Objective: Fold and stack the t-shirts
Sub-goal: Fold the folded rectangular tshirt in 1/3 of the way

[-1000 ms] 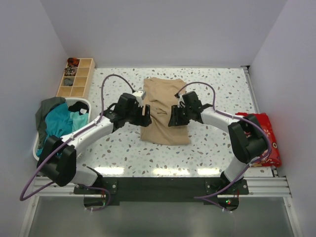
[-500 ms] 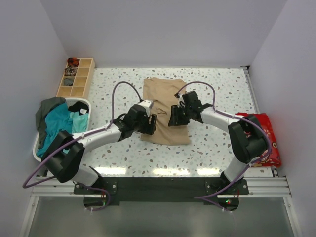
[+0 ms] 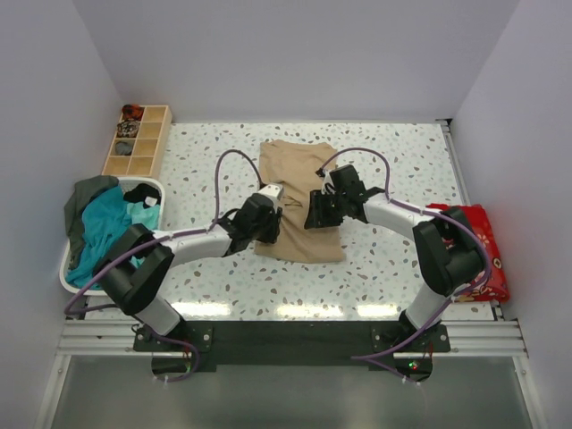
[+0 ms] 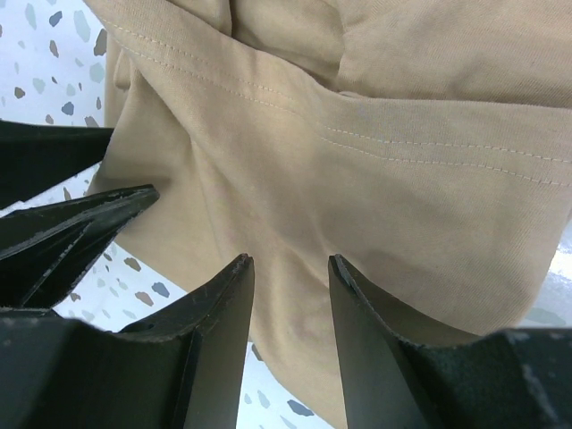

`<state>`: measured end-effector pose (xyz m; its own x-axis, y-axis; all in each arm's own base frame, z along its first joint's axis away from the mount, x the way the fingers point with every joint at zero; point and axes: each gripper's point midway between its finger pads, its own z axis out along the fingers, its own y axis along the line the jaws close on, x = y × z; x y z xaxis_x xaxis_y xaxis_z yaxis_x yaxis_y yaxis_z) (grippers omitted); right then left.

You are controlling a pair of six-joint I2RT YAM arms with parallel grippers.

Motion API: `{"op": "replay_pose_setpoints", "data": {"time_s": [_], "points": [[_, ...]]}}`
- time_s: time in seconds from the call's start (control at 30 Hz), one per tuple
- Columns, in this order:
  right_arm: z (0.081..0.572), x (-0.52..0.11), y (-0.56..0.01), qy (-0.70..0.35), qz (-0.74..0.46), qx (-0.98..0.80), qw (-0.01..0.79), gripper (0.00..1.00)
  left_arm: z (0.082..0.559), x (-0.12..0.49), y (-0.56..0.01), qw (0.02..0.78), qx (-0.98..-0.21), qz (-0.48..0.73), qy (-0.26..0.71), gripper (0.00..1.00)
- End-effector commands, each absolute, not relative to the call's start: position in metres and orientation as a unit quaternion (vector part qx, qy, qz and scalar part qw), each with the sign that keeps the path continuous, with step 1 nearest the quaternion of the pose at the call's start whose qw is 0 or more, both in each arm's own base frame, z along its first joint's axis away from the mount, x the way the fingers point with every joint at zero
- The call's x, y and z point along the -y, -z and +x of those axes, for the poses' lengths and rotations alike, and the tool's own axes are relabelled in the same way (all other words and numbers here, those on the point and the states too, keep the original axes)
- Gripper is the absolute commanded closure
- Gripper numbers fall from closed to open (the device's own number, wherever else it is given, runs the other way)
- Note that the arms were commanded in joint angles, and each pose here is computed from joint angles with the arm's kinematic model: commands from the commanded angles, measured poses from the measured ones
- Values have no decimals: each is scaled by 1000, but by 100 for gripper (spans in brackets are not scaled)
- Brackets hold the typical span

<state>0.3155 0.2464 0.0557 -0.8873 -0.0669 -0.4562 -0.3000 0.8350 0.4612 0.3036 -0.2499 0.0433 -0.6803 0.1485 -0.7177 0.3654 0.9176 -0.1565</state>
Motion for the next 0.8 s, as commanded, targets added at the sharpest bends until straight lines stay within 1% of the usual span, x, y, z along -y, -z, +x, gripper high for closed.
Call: {"op": "replay_pose_setpoints", "data": {"time_s": [0.0,0.03,0.07,0.1,0.17,0.2,0.27,0.3,0.5,0.77], "points": [[321,-245,-58,-262,-105,-933,223,57,311,255,-53,405,-892,127,155,68],[321,-244,-55,-257,-102,-935,220,57,311,255,-55,407,-891,127,156,76],[321,-243,-52,-251,-102,-937,218,57,309,254,-55,406,-891,126,157,79],[321,-241,-47,-247,-102,-940,214,57,308,252,-59,408,-891,123,157,85],[321,-240,-42,-242,-101,-942,212,58,302,247,-57,401,-895,117,155,90],[323,-238,-37,-234,-99,-944,212,58,300,246,-64,406,-892,114,161,95],[325,-235,-31,-224,-94,-947,211,59,291,239,-61,399,-896,105,161,99],[328,-233,-28,-216,-92,-948,215,59,289,237,-67,404,-894,100,166,100],[332,-231,-20,-204,-88,-951,215,60,272,221,-67,397,-900,81,164,100],[331,-230,-19,-203,-89,-951,215,60,246,211,-33,345,-922,56,168,100]]}}
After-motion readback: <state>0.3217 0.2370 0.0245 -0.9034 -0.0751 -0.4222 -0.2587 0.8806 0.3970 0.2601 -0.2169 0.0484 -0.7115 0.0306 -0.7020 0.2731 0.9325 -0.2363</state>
